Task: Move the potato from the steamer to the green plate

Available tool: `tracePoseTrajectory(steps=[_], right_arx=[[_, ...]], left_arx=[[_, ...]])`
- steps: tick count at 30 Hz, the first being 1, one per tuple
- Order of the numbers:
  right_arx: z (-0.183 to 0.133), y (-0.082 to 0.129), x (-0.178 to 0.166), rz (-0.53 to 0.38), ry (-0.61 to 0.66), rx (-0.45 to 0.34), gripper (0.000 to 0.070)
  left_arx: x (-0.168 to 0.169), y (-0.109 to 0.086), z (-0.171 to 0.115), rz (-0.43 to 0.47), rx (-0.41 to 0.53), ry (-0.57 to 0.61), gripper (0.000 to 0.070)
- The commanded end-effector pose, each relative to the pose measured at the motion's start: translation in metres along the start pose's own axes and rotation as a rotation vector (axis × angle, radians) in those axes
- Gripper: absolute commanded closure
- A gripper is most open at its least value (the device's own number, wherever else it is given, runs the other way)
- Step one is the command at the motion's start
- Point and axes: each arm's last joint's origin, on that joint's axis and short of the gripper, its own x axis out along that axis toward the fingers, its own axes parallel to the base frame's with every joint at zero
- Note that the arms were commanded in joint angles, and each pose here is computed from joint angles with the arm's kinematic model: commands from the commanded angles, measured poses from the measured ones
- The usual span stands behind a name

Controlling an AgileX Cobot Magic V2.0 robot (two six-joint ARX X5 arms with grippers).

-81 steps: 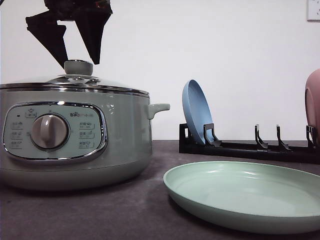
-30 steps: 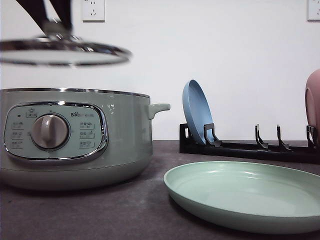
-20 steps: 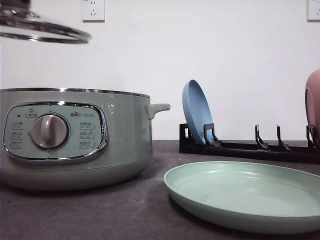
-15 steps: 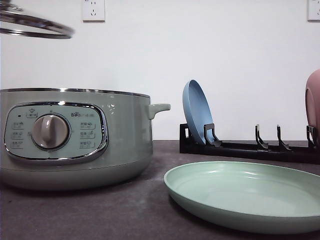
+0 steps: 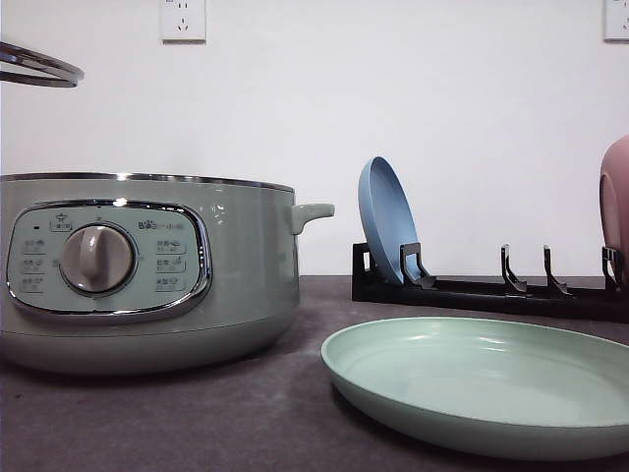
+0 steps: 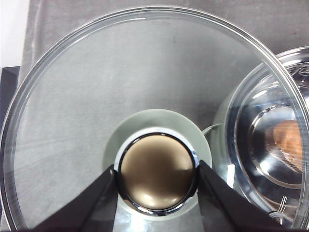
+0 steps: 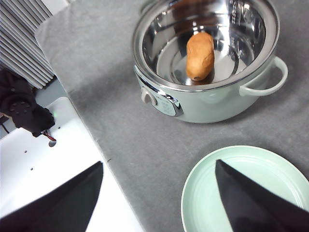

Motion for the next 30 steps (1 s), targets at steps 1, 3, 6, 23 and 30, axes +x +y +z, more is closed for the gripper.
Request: tracePoseTrajectory(steps=[1, 3, 6, 23, 30], right_arx=[[0.009, -0.001, 0.007, 0.004, -0.014, 0.001, 0.0207], [0.017, -0.003, 0.017, 0.005, -0.021, -0.002, 0.0205], [0.034, -0.008, 0.035, 0.004, -0.001, -0.007, 0.0204], [0.12, -0.049, 0.176, 0.002, 0.098, -0.016, 0.0204], [0.125, -0.065, 0.228, -0.004, 0.116, -0.01, 0.0204]], left_arx=[[-0.009, 0.002, 0.006, 0.009, -0.01, -0.067, 0.07], [-0.009, 0.002, 0.006, 0.009, -0.01, -0.067, 0.07], [-0.008, 0.002, 0.007, 0.009, -0.011, -0.067, 0.07], [-0.009, 0.002, 0.006, 0.009, -0.014, -0.067, 0.07], [-0.009, 0.002, 0.007, 0.009, -0.014, -0.067, 0.07]])
